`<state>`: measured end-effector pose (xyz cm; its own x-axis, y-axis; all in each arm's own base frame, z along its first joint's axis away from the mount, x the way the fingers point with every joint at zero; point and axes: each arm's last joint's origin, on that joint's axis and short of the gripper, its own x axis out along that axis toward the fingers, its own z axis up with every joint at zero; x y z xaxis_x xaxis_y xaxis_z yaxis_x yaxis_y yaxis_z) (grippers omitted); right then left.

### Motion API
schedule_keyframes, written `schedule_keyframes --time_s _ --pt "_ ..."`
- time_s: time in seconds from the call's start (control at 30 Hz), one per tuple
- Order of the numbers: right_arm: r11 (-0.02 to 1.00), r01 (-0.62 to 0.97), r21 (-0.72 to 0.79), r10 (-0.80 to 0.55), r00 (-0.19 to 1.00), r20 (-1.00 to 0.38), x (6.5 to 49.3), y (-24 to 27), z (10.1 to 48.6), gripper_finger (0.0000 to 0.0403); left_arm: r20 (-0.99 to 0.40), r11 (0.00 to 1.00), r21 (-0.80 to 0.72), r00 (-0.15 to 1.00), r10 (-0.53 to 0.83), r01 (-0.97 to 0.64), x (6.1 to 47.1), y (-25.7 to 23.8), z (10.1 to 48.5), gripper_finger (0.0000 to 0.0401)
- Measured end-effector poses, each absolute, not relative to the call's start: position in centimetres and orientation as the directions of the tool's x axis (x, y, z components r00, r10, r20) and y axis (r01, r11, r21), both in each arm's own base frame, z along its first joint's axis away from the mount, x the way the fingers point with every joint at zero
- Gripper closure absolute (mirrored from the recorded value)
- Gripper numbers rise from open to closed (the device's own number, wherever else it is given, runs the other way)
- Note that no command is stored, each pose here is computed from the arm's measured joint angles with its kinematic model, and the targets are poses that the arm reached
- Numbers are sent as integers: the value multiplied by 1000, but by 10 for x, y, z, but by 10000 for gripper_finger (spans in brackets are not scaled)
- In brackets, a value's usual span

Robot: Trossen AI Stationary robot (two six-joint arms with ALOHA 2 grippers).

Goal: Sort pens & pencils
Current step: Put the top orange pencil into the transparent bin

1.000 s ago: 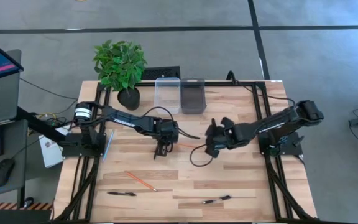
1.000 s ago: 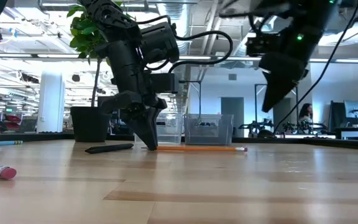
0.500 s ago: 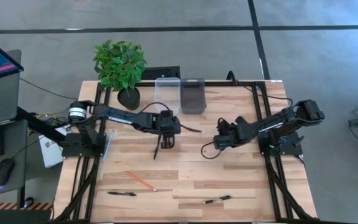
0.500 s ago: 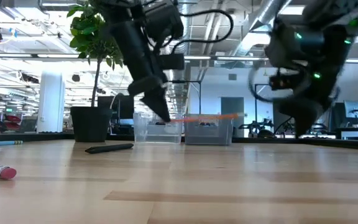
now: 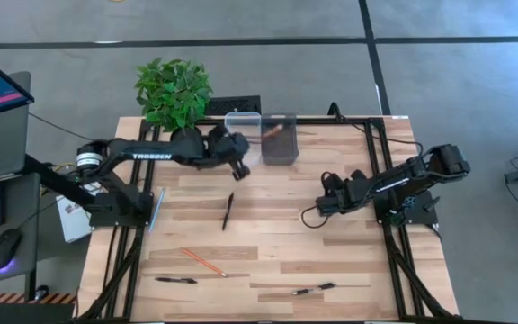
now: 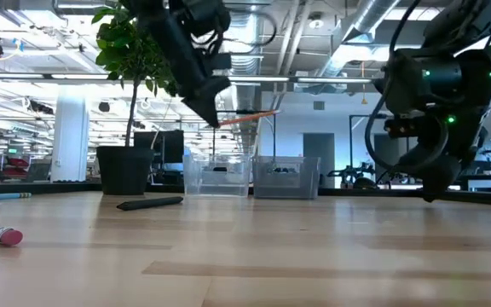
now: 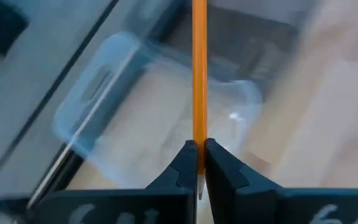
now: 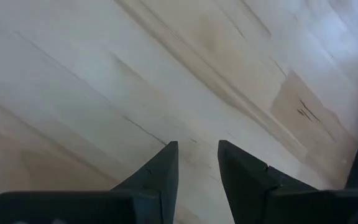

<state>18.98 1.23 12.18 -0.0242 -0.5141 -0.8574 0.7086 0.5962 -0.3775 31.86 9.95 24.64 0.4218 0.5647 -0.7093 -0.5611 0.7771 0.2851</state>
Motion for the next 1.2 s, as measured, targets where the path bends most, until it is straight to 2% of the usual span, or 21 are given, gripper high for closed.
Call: schedule_keyframes --time_s 0.2,0.33,0.5,0.7,0.97,1.2 --pt "653 659 -373 -523 36 -852 196 13 122 268 -739 685 192 356 572 -703 310 133 237 401" --pt "676 635 -374 -524 56 -850 198 13 122 270 -735 639 115 367 569 -761 308 139 239 401" --pt "672 629 -390 -544 63 -837 199 12 122 268 -753 635 38 396 526 -772 309 137 239 401" --pt "675 624 -394 -546 63 -836 199 12 122 270 -799 609 57 331 503 -791 307 133 229 401" --pt "678 624 -389 -544 70 -836 199 13 122 269 -849 609 104 248 466 -787 320 142 187 401" --pt "687 611 -393 -542 71 -837 199 13 122 269 -857 561 83 228 461 -824 317 150 183 400"
